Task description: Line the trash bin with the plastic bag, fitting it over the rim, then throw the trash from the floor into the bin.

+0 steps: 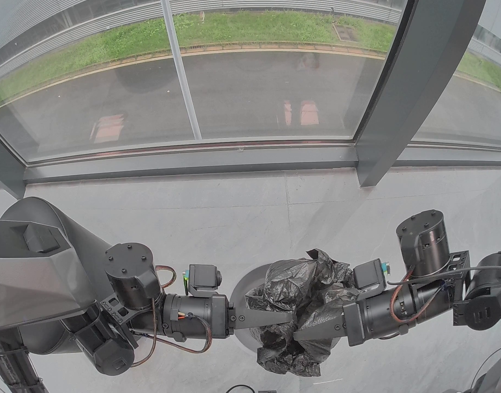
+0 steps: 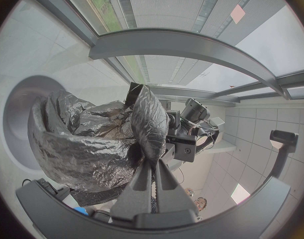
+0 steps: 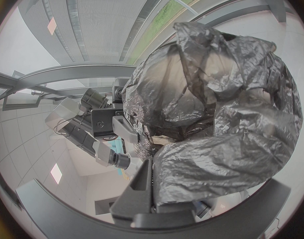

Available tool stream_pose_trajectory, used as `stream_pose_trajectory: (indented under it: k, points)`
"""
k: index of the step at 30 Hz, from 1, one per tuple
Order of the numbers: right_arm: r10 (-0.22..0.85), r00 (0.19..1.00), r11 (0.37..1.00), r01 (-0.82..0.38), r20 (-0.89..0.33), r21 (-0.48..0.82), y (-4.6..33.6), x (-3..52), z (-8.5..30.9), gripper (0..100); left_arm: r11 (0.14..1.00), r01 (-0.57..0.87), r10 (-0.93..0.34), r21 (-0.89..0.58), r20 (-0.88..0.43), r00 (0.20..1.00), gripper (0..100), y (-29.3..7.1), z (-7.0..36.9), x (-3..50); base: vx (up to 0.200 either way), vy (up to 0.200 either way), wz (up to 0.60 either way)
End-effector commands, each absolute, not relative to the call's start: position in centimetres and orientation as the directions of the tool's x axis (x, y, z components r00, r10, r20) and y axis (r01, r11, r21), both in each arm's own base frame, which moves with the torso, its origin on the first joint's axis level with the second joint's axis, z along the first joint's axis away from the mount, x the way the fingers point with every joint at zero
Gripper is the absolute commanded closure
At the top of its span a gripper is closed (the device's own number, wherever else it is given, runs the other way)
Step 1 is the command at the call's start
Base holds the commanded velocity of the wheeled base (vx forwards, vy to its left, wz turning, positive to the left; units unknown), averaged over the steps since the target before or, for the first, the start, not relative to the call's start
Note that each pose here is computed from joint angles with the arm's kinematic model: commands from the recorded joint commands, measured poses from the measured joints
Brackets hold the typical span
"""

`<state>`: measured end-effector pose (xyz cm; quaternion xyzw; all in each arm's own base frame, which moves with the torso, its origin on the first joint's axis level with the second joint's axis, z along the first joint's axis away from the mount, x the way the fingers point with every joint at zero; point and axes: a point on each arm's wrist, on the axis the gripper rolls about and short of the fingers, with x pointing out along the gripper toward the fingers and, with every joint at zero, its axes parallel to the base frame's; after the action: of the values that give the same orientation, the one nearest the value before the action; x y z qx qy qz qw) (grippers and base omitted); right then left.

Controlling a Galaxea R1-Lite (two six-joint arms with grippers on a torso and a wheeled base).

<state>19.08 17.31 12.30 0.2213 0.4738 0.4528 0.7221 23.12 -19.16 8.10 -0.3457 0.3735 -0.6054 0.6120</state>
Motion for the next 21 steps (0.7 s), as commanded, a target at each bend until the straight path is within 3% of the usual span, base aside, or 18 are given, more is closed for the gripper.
stream_pose_trajectory:
  k: [1,15,21]
  points:
    - [0.849,0.139,0.518,-0.414,-0.51,0.749,18.7,21.3,9.7,100,0.068,0.444,-0.998,-0.893,-0.064,0.023,100,-18.9,6.2,24.8,0.0,0.0,0.0]
    - [0.827,0.152,0.557,-0.358,-0.541,0.749,19.9,24.0,6.9,100,0.114,0.401,-0.993,-0.909,-0.096,0.065,100,-18.3,3.9,26.6,0.0,0.0,0.0]
    - [0.819,0.208,0.573,-0.342,-0.534,0.745,19.5,26.8,5.6,100,0.132,0.405,-0.989,-0.905,-0.094,0.113,100,-17.7,3.0,28.4,0.0,0.0,0.0]
